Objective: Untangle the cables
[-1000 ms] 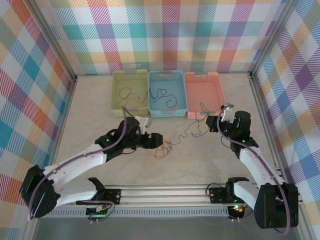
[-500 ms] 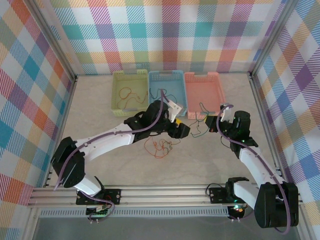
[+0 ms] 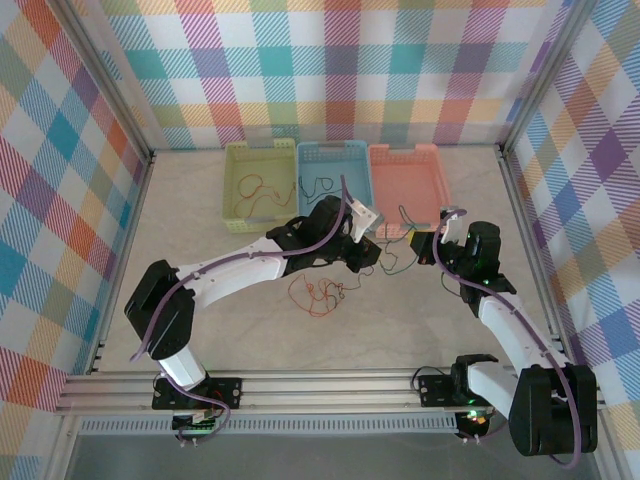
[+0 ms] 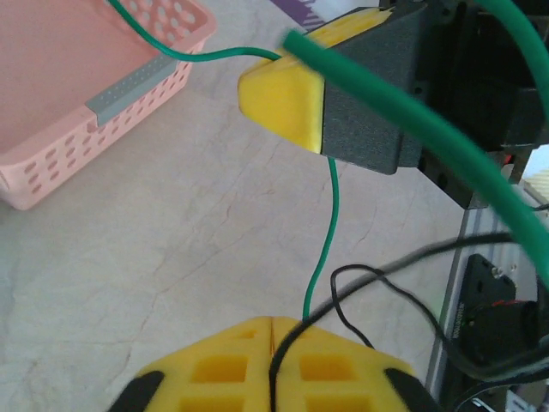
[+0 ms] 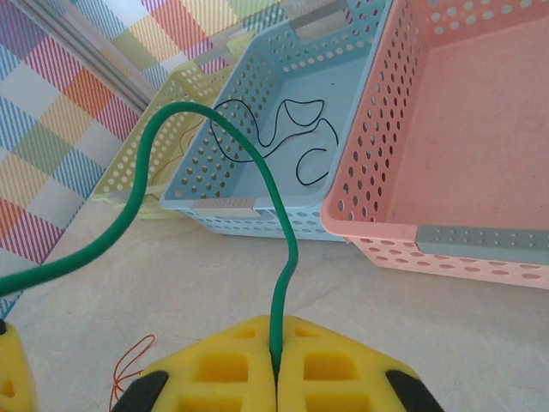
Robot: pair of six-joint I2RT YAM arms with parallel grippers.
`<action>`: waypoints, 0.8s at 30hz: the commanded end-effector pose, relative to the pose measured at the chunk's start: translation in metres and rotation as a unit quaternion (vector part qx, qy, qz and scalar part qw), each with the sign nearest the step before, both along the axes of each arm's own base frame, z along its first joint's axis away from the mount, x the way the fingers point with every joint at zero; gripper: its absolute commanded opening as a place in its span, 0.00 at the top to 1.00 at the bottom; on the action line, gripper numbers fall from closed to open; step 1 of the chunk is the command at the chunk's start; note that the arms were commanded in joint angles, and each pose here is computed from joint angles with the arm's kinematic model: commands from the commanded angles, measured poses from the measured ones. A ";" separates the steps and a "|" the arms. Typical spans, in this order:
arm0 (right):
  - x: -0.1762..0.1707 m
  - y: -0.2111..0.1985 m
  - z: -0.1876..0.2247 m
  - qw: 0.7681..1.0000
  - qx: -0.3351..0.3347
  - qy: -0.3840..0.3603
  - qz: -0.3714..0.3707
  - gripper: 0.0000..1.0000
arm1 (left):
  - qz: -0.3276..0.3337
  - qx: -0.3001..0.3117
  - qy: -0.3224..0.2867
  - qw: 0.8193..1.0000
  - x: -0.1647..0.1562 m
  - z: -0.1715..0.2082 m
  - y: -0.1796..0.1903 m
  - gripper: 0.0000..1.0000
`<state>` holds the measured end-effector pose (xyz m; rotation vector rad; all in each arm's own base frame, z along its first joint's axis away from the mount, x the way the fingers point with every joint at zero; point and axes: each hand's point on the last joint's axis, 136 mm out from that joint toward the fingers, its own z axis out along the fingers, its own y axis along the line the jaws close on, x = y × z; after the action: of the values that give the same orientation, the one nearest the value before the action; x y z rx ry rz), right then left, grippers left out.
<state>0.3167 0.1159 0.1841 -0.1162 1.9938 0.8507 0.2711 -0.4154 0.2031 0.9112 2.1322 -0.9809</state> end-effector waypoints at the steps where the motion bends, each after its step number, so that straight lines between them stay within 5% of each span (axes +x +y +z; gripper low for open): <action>1: -0.002 0.000 0.001 1.000 -0.008 -0.010 0.001 1.00 | 0.045 -0.006 -0.003 0.999 0.010 0.002 0.011 0.99; 6: 0.000 -0.020 -0.008 0.997 -0.043 -0.011 -0.057 1.00 | 0.165 -0.060 0.062 0.983 0.021 -0.019 0.074 1.00; 14: 0.004 -0.045 -0.030 0.988 -0.080 0.017 -0.128 1.00 | 0.345 0.025 0.130 0.929 0.000 -0.088 0.201 1.00; 24: 0.005 -0.063 -0.044 0.979 -0.097 0.032 -0.176 1.00 | 0.415 0.008 0.159 0.896 -0.015 -0.088 0.258 1.00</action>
<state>0.3214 0.0600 0.1439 0.1247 2.0740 0.4781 0.2645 -0.1718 0.1291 -0.1458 2.3868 -0.7087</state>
